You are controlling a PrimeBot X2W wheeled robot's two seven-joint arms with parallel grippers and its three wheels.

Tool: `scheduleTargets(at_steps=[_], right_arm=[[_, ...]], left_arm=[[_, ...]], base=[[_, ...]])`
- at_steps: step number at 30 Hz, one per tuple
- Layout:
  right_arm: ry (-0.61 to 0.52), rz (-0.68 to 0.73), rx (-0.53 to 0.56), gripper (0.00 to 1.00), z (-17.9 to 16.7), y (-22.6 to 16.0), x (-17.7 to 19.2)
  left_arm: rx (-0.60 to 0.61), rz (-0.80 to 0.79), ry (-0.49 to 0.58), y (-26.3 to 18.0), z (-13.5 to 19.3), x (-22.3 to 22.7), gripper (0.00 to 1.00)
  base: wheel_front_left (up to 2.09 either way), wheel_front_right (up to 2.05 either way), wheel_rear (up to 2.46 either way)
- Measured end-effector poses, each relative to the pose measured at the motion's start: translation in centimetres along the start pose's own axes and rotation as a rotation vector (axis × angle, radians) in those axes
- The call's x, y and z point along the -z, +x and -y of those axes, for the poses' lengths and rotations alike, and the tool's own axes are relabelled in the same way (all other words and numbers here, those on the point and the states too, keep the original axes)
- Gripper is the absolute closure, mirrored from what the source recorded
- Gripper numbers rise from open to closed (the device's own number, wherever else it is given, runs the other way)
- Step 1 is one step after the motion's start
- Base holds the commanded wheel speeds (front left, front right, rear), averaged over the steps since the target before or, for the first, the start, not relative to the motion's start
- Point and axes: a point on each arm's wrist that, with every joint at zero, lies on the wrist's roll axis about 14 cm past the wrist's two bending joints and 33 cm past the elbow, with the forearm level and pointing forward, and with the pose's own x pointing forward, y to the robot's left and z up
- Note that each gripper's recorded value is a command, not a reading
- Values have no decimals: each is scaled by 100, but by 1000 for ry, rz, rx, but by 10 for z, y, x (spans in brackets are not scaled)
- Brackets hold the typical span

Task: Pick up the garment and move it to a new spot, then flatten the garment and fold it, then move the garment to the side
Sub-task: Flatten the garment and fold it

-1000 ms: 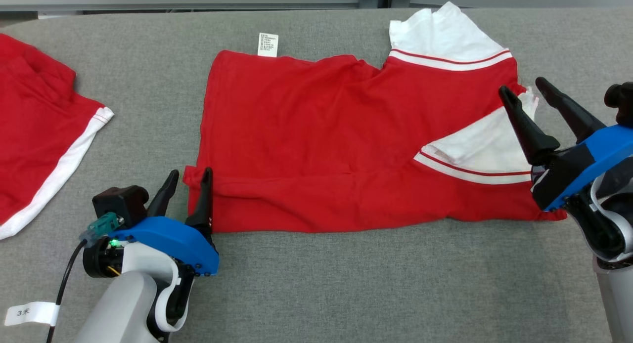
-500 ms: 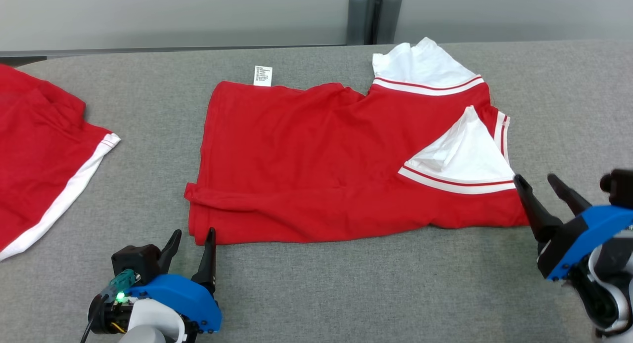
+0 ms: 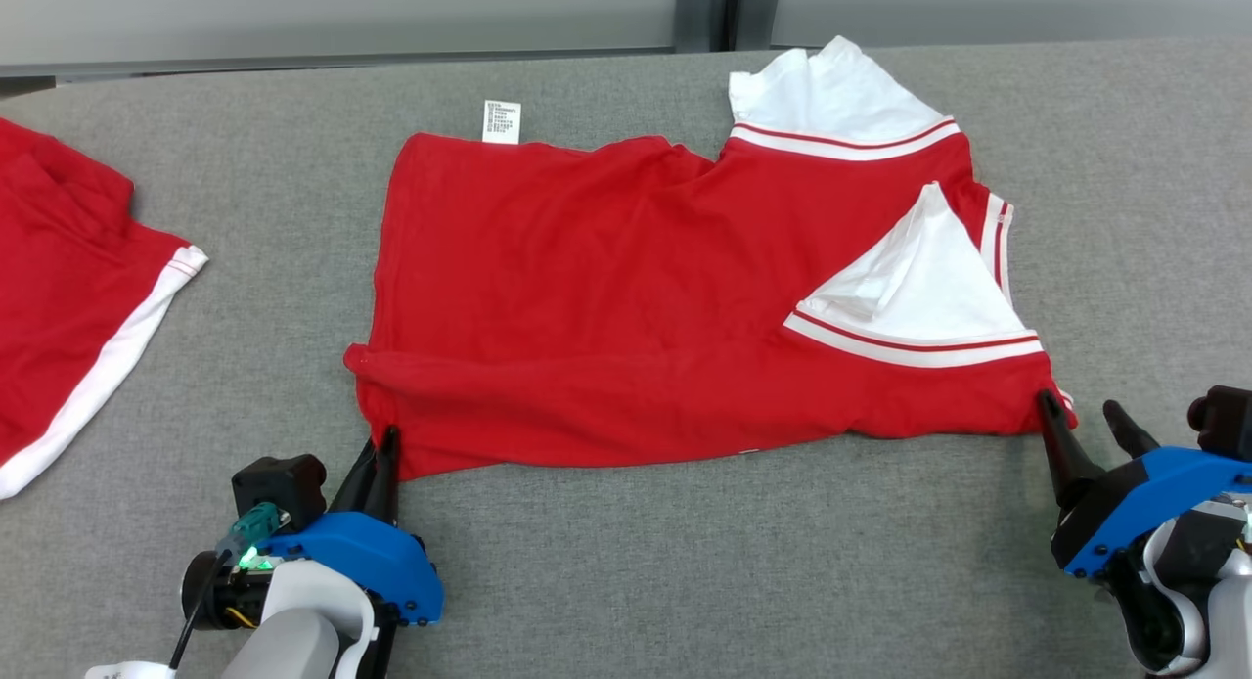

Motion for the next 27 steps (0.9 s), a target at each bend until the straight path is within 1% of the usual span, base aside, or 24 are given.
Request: scheduleTargets(at_steps=[3,7,11,12,13,14,16,19,22,24,27], right_arm=[[1,-35,6,0,0,8,10],[0,-38,-6,0,-8,20,13],[0,-72,-16,0,-13,27,22],[-2,-77,-21,3,-15,28,23],[-6,-77,-28,91,-17,28,23],[-10,-77,-36,100,-20,28,23],[-17,-65,-48,100,-24,26,21],[-10,4,-58,100,-27,17,7],[-10,75,-56,100,-23,2,-9],[-7,101,-50,100,-19,-10,-14],[3,100,-33,100,-9,-29,-11]], left_arm=[[5,-7,-3,2,-1,3,100],[7,-10,-7,4,-2,4,100],[12,-11,-7,3,-2,4,100],[13,-10,-8,3,-1,4,100],[15,-10,-7,3,-1,3,100],[17,-11,-5,2,-1,3,100],[21,-10,-1,1,-1,1,100],[17,-10,0,-4,-3,-1,100],[7,-15,16,-13,-8,-2,100],[1,-28,14,-21,-10,-1,100],[4,-61,10,-34,-9,4,100]], base=[[0,0,0],[0,0,0],[0,0,0],[0,0,0],[0,0,0],[0,0,0],[0,0,0],[0,0,0],[0,0,0],[0,0,0],[0,0,0]])
